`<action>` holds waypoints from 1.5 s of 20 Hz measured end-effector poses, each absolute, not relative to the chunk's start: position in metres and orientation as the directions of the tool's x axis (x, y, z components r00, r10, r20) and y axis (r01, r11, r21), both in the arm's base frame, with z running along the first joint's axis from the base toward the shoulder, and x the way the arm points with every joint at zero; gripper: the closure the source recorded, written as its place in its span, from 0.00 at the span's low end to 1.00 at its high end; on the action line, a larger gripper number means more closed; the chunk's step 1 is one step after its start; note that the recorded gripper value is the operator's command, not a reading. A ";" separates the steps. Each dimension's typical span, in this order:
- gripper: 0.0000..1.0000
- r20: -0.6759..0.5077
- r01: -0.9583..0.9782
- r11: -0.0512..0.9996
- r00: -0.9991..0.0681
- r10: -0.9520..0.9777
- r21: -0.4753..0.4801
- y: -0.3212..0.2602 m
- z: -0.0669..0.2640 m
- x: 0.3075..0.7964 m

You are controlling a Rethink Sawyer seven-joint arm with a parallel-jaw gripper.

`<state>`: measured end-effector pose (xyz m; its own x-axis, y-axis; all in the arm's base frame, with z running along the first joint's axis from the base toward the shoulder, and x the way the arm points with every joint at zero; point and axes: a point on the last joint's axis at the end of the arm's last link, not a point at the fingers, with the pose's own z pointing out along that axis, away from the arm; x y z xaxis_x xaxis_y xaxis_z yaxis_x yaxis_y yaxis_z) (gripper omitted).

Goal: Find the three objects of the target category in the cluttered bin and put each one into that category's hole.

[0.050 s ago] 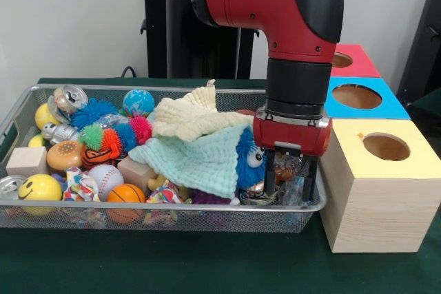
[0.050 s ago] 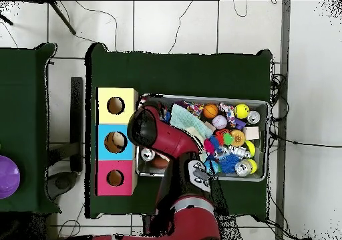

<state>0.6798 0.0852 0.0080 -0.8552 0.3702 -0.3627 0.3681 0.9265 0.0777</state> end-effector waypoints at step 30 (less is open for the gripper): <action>0.00 -0.456 0.354 0.929 -0.814 0.361 0.105 0.082 0.024 0.735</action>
<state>0.7350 0.0819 0.0243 -0.8135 0.3611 -0.4558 0.3537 0.9294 0.1051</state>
